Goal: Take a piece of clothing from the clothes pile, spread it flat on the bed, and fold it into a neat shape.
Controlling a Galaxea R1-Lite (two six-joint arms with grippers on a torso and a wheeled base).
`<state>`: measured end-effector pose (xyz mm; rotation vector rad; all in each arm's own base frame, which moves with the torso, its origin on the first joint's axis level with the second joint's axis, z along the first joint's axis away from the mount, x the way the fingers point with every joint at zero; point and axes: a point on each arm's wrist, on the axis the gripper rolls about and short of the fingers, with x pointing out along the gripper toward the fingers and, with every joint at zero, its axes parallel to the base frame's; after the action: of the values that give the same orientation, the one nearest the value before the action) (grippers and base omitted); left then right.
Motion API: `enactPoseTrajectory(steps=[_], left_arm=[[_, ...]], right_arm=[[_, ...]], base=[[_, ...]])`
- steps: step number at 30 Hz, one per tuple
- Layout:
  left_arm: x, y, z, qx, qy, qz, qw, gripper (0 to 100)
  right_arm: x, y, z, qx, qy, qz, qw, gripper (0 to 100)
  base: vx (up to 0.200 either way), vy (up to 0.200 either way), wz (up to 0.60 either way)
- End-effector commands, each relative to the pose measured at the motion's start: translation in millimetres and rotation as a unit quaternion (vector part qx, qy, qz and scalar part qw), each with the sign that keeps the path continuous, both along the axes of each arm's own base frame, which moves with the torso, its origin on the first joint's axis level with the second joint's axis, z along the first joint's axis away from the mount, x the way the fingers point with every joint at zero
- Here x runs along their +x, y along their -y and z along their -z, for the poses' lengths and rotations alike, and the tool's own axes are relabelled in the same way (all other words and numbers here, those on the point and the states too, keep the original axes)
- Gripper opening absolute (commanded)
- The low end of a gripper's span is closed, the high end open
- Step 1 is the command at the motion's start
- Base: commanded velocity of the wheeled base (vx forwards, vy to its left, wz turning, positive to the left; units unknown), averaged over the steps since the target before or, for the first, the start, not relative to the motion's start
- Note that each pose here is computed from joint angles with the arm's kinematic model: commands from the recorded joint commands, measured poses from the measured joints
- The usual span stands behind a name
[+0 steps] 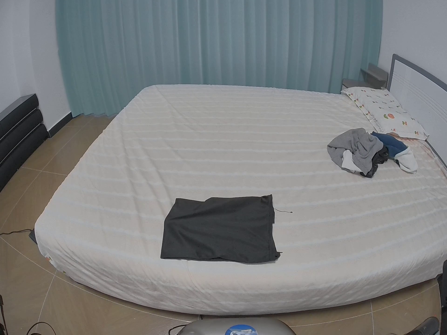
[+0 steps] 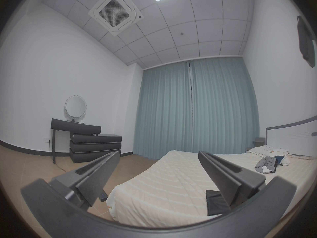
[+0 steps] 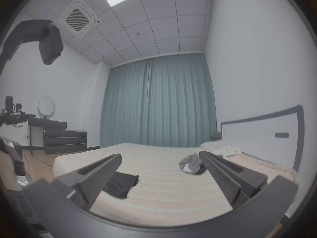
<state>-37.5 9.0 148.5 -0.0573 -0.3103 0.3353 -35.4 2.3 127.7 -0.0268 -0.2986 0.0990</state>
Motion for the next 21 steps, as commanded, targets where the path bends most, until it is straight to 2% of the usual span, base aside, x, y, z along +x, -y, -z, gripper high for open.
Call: enactPoseTrajectory(steps=[1, 3, 7, 8, 11, 16, 17, 18, 21], left_arm=[[1, 2, 23, 0.013, 0.015, 0.009, 0.9998, 100], [9, 2, 41, 0.018, -0.007, 0.012, 0.9997, 100], [11, 2, 44, 0.007, -0.017, 0.028, 0.9994, 100], [11, 3, 45, 0.012, -0.021, 0.038, 0.9990, 100], [12, 4, 48, 0.021, -0.036, 0.069, 0.9967, 100], [14, 5, 55, 0.017, -0.073, 0.077, 0.9942, 100], [15, 5, 63, 0.011, -0.112, 0.078, 0.9906, 100], [15, 5, 67, 0.005, -0.129, 0.081, 0.9884, 100], [15, 5, 65, -0.001, -0.118, 0.082, 0.9896, 100]], right_arm=[[8, 0, 22, -0.033, 0.003, 0.016, 0.9993, 100], [9, 0, 27, -0.032, -0.020, 0.019, 0.9991, 100], [12, 1, 38, -0.029, -0.079, 0.034, 0.9959, 100], [12, 2, 44, -0.026, -0.110, 0.048, 0.9925, 100], [12, 2, 45, -0.021, -0.111, 0.044, 0.9926, 100], [12, 2, 45, -0.020, -0.114, 0.043, 0.9923, 100], [13, 2, 53, -0.011, -0.153, 0.044, 0.9872, 100], [11, 2, 54, 0.000, -0.172, 0.042, 0.9843, 100], [12, 2, 52, 0.008, -0.162, 0.040, 0.9860, 100]], base=[[0.000, 0.000, 0.00], [0.000, 0.000, 0.00], [0.000, 0.000, 0.00], [0.000, 0.000, 0.00], [0.000, 0.000, 0.00], [0.000, 0.000, 0.00], [0.000, 0.000, 0.00], [0.000, 0.000, 0.00], [0.000, 0.000, 0.00]])
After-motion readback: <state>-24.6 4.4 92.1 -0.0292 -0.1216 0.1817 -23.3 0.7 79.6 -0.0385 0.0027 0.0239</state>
